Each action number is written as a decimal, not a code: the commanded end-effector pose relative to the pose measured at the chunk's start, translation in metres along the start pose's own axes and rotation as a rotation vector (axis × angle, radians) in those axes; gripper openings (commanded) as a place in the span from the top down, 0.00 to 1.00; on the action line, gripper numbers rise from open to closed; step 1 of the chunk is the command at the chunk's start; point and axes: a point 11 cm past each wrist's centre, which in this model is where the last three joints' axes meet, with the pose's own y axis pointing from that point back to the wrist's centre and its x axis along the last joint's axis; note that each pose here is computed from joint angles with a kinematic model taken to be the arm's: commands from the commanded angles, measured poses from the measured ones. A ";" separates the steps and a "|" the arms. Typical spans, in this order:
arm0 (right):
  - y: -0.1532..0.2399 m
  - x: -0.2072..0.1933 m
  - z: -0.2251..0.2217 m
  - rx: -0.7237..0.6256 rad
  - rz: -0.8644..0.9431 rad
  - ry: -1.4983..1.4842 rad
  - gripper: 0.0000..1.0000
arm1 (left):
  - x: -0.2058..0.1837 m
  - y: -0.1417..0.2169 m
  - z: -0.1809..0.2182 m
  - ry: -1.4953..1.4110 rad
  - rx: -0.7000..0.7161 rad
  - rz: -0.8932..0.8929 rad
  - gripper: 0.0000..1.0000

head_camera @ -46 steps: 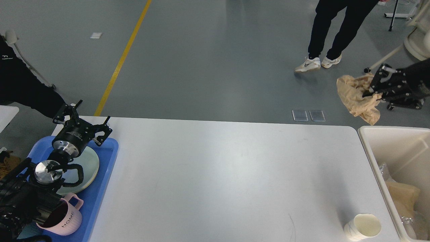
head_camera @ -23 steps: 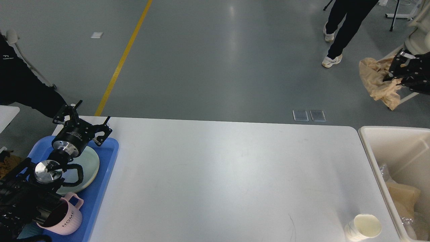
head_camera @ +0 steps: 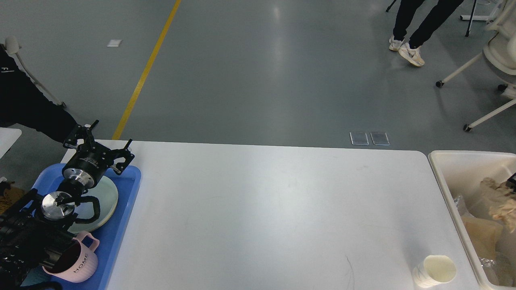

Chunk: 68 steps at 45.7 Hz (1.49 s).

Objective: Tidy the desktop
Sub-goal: 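Bring the right gripper back over the table toward the paper cup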

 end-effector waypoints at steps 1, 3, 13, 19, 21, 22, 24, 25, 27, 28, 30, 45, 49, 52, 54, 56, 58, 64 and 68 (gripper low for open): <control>0.000 -0.002 -0.004 0.012 -0.005 -0.010 0.00 | 0.000 0.000 0.000 0.000 0.000 0.000 0.03; 0.002 0.000 -0.011 0.028 -0.006 -0.017 0.00 | 0.000 0.000 0.000 0.000 0.000 0.000 0.03; 0.069 0.014 -0.120 0.268 -0.180 -0.019 0.00 | 0.000 0.000 0.000 0.000 0.000 0.000 0.03; 0.116 0.008 -0.184 0.394 -0.254 0.060 0.00 | 0.000 0.000 0.000 0.000 0.000 0.000 0.03; 0.141 0.002 -0.216 0.444 -0.270 0.126 0.00 | 0.000 0.000 0.000 0.000 0.000 0.000 0.03; 0.150 -0.002 -0.226 0.457 -0.281 0.159 0.00 | 0.000 0.000 0.000 0.000 0.000 0.000 0.03; 0.173 -0.009 -0.244 0.474 -0.302 0.233 0.00 | 0.000 0.000 0.000 0.000 0.000 0.000 0.03; 0.187 -0.012 -0.253 0.482 -0.310 0.277 0.00 | 0.000 0.000 0.000 0.001 -0.001 0.000 0.03; 0.211 -0.020 -0.269 0.491 -0.327 0.363 0.00 | 0.000 0.000 0.000 0.000 0.000 0.000 0.03; 0.222 -0.024 -0.277 0.495 -0.330 0.404 0.00 | 0.000 0.000 0.000 0.000 0.000 0.000 0.03; 0.242 -0.034 -0.292 0.506 -0.335 0.475 0.00 | 0.000 0.000 0.000 0.000 0.000 0.000 0.03; 0.309 -0.111 -0.320 0.502 -0.427 0.777 0.00 | 0.000 0.000 0.000 0.001 -0.001 0.000 0.03; 0.303 -0.112 -0.318 0.496 -0.433 0.771 0.00 | 0.000 0.000 0.000 0.001 -0.001 0.000 0.03; 0.288 -0.114 -0.312 0.469 -0.452 0.759 0.00 | 0.000 0.000 0.000 0.000 0.000 0.000 0.03; 0.277 -0.117 -0.304 0.444 -0.471 0.755 0.00 | 0.000 0.000 0.000 0.000 0.000 0.000 0.03; 0.266 -0.115 -0.295 0.413 -0.478 0.746 0.00 | 0.000 0.000 0.000 0.001 -0.001 0.000 0.03; 0.250 -0.107 -0.282 0.383 -0.487 0.707 0.00 | 0.000 0.000 0.000 0.000 0.000 0.000 0.03; 0.204 -0.100 -0.238 0.293 -0.550 0.605 0.00 | 0.000 0.000 0.000 0.001 -0.001 0.000 0.03; 0.174 -0.103 -0.199 0.217 -0.604 0.537 0.00 | 0.000 0.000 0.000 0.001 -0.001 0.000 0.03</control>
